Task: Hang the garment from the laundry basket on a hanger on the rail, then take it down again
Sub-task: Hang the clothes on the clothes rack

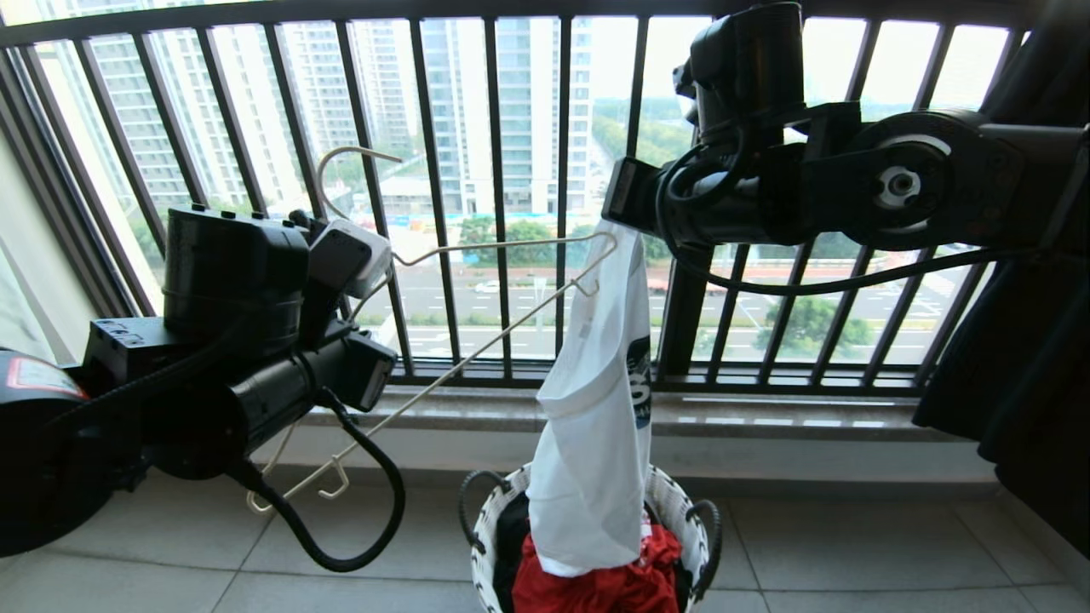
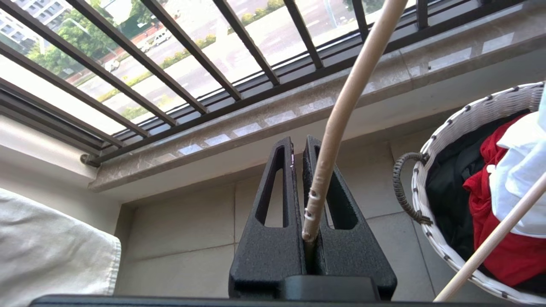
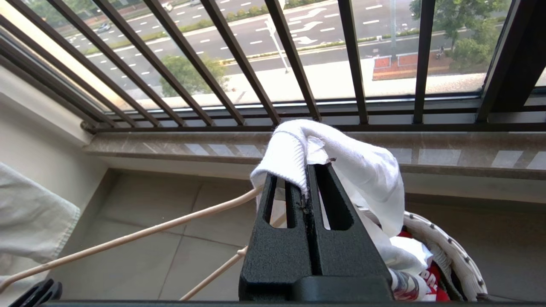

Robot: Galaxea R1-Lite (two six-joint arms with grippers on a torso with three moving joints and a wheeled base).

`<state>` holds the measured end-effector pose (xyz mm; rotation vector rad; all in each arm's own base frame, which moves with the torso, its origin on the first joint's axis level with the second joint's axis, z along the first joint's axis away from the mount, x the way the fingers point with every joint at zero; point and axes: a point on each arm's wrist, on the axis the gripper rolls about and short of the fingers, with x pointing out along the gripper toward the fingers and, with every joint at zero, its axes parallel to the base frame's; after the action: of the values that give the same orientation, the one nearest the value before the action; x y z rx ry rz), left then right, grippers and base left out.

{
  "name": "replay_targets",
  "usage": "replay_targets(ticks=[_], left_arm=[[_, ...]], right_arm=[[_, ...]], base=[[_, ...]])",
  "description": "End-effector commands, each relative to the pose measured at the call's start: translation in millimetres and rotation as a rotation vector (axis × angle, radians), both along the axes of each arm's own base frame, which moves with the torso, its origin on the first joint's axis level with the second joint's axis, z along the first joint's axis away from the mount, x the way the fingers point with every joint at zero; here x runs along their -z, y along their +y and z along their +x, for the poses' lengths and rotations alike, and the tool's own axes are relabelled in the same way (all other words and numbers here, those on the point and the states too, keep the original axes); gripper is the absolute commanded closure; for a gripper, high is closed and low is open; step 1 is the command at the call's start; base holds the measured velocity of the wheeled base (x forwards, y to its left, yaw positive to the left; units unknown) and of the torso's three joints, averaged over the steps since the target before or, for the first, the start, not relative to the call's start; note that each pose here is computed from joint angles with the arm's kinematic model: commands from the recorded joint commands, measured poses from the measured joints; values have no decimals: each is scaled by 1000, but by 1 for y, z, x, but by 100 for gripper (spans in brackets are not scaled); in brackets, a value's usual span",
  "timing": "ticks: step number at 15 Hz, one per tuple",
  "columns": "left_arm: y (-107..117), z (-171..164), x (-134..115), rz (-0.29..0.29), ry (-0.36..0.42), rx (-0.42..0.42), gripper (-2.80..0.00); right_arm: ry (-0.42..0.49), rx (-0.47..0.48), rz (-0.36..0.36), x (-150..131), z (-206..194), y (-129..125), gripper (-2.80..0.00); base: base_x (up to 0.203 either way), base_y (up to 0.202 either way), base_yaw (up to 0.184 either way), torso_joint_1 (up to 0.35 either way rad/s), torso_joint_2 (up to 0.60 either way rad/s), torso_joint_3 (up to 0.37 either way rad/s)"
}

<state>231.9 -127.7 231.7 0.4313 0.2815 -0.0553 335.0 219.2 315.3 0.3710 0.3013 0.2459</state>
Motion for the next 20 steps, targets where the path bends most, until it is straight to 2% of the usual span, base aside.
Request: replay_targets(ticks=[1, 5, 7, 8, 13, 16, 17, 20], left_arm=[[-6, -2, 2, -2, 5, 19, 0], [-15, 5, 9, 3, 10, -15, 0], [-22, 15, 15, 23, -26, -113, 0], [-26, 21, 15, 7, -67, -140, 0], [-37, 30, 20, 3, -88, -160, 0], [-42, 38, 30, 33, -74, -204, 0], [-44, 42, 33, 33, -86, -228, 0], [-50, 46, 34, 11, -117, -229, 0]], right_arm=[[-4, 2, 6, 1, 1, 1, 0], [-14, 5, 21, -1, 1, 1, 0], [-11, 9, 31, -2, 1, 0, 0], [-11, 10, 32, -2, 1, 0, 0], [-7, 1, 43, -1, -1, 3, 0], [-6, -28, 43, -1, -7, 13, 0], [-7, -42, 41, -1, -10, 17, 0], [-7, -90, 26, 0, -19, 31, 0]], base=[[0, 0, 0, 0, 0, 0], [0, 0, 0, 0, 0, 0], [0, 0, 0, 0, 0, 0], [0, 0, 0, 0, 0, 0], [0, 0, 0, 0, 0, 0], [0, 0, 0, 0, 0, 0], [0, 0, 0, 0, 0, 0], [0, 0, 0, 0, 0, 0]])
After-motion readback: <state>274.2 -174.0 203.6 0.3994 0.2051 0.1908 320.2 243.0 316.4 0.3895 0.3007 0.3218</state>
